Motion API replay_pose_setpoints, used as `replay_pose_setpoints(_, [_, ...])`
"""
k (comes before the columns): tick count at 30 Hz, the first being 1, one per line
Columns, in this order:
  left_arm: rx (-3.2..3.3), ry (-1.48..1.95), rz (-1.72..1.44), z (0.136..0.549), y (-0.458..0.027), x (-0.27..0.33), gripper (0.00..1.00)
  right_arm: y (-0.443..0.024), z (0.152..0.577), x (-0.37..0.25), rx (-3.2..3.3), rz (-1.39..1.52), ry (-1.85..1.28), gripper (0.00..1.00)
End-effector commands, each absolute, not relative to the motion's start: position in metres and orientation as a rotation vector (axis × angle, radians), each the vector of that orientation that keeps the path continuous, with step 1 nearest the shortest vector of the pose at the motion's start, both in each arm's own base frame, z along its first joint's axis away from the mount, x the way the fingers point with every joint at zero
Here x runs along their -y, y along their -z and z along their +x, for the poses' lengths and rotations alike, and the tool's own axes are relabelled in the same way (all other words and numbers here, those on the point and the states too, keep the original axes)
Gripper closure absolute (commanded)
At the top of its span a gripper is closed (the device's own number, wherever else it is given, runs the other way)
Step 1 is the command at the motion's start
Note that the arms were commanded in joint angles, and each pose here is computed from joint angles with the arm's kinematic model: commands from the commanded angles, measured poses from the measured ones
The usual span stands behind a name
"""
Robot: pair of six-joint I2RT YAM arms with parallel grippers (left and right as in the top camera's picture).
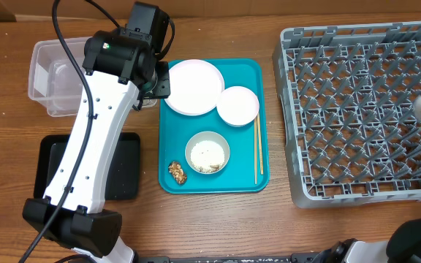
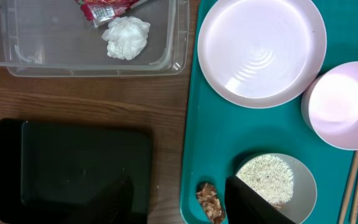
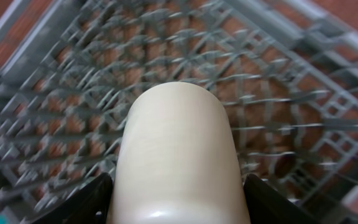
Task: Sort waste into correct bins and load items into the dishwasher
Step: 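Place the white cup into the dish rack with the right gripper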
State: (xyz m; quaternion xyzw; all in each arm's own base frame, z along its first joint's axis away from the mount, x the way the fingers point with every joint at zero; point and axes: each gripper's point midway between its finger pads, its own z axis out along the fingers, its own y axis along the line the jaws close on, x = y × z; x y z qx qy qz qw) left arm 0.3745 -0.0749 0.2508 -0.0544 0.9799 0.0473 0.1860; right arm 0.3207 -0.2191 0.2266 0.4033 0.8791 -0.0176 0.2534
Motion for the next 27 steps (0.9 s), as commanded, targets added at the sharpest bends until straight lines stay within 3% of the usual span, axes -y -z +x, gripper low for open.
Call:
replay_pose_setpoints(1, [-2.728, -0.108, -0.187, 0.374, -0.261, 0.076, 0.50, -0.237, 0.312, 0.245, -2.313, 1.198, 0.117, 0.92])
replay_pose_setpoints(4, [-2.727, -0.103, -0.186, 0.374, -0.261, 0.076, 0.50, -0.218, 0.298, 0.255, -2.347, 1.311, 0.181, 0.86])
replay_pose_setpoints(14, [-2.727, -0.103, -0.186, 0.374, -0.261, 0.076, 0.50, -0.167, 0.284, 0.249, -2.525, 1.442, 0.160, 0.85])
replay_pose_setpoints(18, [-2.728, -0.104, -0.185, 0.374, -0.261, 0.076, 0.50, -0.157, 0.281, 0.247, -2.567, 1.463, 0.152, 0.73])
replay_pose_setpoints(22, [-2.727, -0.103, -0.185, 0.374, -0.261, 0.076, 0.49, -0.153, 0.281, 0.247, -2.579, 1.469, 0.147, 0.28])
replay_pose_setpoints(27, [-2.727, -0.103, -0.185, 0.374, -0.261, 0.076, 0.49, -0.153, 0.282, 0.246, -2.579, 1.469, 0.140, 0.15])
